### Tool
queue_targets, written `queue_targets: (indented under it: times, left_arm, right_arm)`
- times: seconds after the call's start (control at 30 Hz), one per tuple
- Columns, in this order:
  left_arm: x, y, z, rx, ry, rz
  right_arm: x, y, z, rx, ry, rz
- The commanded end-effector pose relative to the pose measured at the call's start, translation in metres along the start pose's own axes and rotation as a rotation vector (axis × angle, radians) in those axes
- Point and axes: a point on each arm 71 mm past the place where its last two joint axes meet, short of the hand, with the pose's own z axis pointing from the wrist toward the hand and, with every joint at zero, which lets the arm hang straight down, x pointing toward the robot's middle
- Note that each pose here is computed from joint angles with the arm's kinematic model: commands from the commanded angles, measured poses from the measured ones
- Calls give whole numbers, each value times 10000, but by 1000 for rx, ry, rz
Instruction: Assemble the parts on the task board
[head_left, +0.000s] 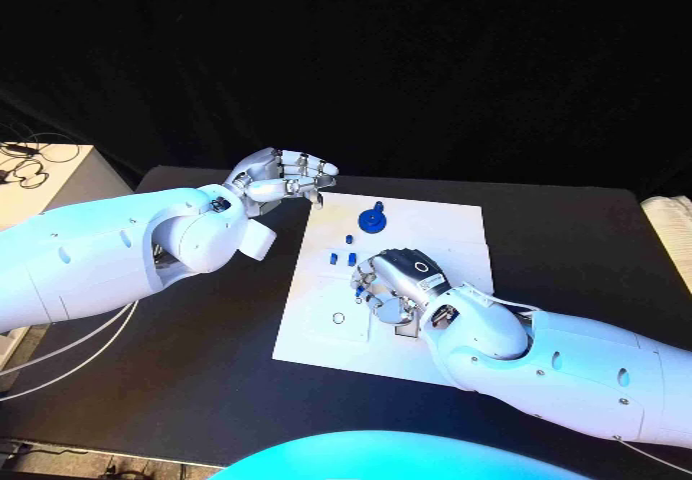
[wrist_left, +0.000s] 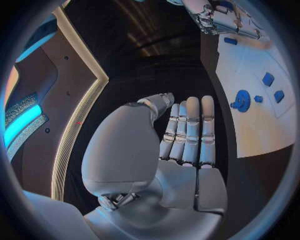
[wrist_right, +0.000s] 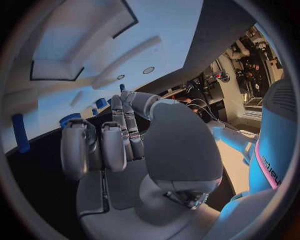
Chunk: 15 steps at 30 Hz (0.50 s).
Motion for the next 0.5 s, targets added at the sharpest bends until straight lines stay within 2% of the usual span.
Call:
queue_targets:
  times: [0.03, 0.5]
  left_arm:
    - [7, -9, 6, 7, 6, -6]
    - [-2, -6, 6, 5, 4, -5]
  right_arm:
    - [8, 17, -7, -12, 5, -19]
    - [25, -5, -17, -6, 22, -24]
